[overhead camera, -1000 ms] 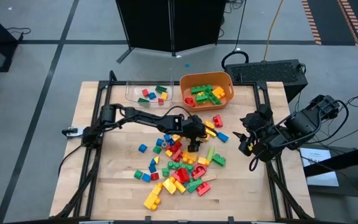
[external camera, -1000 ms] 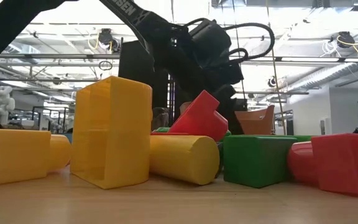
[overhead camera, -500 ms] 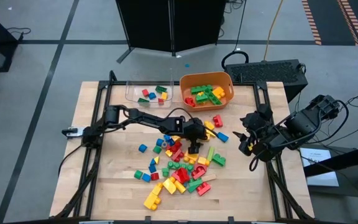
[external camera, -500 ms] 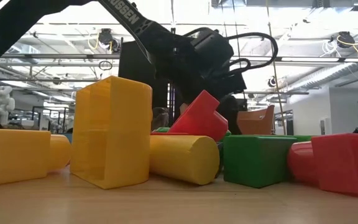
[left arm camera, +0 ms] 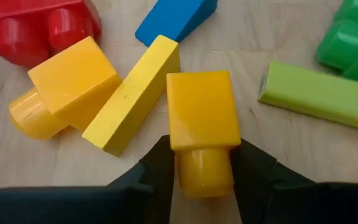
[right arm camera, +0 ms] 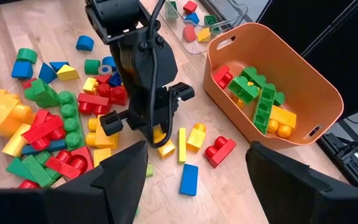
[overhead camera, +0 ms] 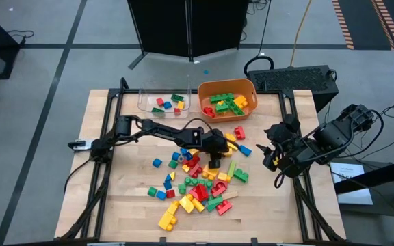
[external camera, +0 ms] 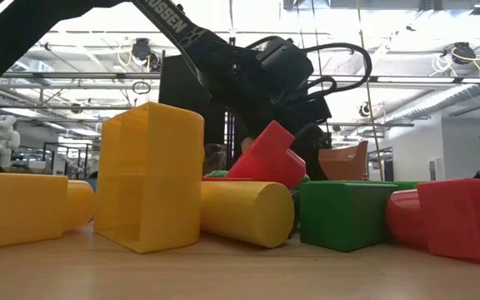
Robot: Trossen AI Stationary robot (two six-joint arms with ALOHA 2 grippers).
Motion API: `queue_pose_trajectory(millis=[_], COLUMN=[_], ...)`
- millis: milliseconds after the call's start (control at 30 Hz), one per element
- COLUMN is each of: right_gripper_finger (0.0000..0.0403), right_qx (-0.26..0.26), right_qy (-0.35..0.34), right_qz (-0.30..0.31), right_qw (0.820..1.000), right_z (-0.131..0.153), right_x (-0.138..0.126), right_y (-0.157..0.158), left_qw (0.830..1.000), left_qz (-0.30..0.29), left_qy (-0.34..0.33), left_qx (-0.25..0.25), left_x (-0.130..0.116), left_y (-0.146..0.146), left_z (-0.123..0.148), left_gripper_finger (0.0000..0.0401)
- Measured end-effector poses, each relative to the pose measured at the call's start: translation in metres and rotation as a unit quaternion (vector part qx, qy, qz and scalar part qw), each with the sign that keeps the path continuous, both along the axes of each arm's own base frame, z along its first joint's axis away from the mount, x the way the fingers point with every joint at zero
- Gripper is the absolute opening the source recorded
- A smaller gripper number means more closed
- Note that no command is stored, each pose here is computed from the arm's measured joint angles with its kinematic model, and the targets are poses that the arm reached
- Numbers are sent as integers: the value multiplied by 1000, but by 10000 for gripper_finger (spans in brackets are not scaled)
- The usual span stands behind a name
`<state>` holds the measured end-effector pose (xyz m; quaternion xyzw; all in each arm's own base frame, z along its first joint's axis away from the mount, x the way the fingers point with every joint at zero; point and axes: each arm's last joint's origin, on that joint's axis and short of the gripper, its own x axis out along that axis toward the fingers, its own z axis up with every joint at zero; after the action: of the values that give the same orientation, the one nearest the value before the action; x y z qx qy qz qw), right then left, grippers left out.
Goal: Sort blocks by size
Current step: Put the big yellow game piece into the orange bin
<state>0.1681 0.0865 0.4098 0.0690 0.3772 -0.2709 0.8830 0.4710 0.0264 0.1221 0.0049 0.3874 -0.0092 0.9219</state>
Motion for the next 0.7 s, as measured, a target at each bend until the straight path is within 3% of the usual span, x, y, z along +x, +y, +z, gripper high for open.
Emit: queue_pose_trajectory(millis=[100,233,367,533,700], right_gripper_finger=[265,265,265,265,265], right_qx=[0,0,-2,-10,-16], right_qy=[0,0,1,0,-6], right_qz=[0,0,2,3,-1], right_qw=[1000,1000,1000,1000,1000], right_z=[0,0,0,0,1], right_x=[0,0,0,0,0], right_y=[0,0,0,0,-1], left_qw=[1000,998,994,974,961], left_qz=[21,28,62,153,223], left_qy=[-5,-40,-85,-127,-129], left_qx=[-22,-31,10,109,105], left_x=[-1,-4,-12,-22,-34], left_y=[0,0,8,48,103], left_z=[8,40,81,113,113], left_gripper_finger=[119,122,123,125,126])
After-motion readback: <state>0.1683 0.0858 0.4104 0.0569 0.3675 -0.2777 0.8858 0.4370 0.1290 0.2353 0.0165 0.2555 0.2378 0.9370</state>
